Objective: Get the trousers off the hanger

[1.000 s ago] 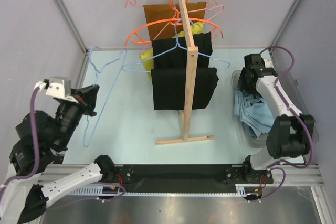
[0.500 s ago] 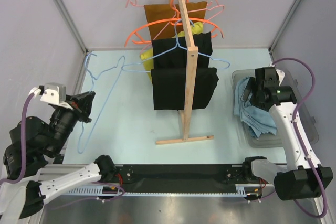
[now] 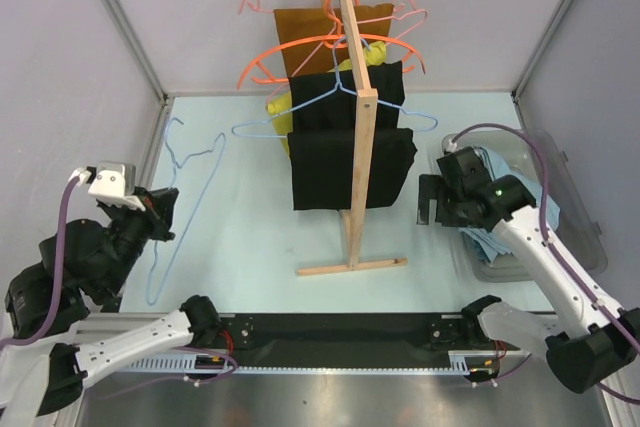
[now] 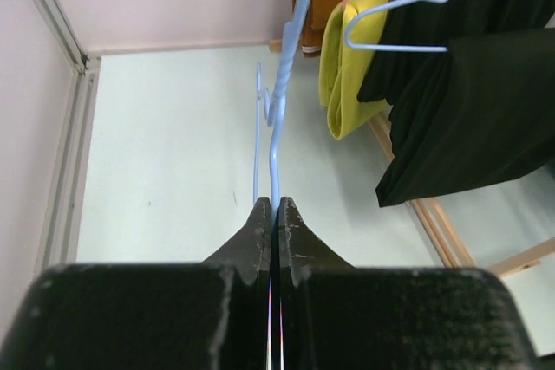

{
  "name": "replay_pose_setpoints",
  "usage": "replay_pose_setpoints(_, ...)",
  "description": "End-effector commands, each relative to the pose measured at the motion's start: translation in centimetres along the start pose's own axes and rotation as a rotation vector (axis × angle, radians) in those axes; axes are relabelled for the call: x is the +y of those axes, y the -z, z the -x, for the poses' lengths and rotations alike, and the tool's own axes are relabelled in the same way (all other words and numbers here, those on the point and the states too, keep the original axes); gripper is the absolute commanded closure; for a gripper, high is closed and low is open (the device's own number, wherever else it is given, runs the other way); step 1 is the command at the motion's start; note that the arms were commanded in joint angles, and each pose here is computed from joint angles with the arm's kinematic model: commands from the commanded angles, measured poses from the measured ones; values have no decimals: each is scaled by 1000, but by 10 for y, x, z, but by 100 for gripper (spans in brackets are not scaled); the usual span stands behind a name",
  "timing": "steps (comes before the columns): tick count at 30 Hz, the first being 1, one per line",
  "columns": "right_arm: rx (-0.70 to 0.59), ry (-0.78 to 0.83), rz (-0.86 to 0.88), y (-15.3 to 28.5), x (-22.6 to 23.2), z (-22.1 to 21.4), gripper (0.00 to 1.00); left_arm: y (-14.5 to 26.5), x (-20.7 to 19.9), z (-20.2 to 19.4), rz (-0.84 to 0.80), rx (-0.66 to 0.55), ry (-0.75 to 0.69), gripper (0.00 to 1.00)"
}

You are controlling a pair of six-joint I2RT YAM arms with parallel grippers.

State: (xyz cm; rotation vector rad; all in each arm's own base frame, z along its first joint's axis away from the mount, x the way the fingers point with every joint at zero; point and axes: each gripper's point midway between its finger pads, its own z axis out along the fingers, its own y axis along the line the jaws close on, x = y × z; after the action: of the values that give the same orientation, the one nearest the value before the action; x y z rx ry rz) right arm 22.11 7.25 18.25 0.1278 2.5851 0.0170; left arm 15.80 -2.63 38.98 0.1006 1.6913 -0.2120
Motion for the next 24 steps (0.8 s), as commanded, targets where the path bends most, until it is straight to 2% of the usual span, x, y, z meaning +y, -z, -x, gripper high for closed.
replay_pose_setpoints(1,-23,8,148,21,26,-16,2,-1,-18,-2,-59,50,54,100)
replay_pose_setpoints(11,-106,74,379,71,59,-12,3,27,-23,-29,-154,225,126,100)
replay_pose_setpoints(18,-113,126,432,88,62,-12,4,53,-50,-60,-335,371,193,100)
replay_pose_setpoints(24,-118,163,572,94,81,-19,4,53,-87,-42,-513,322,223,100)
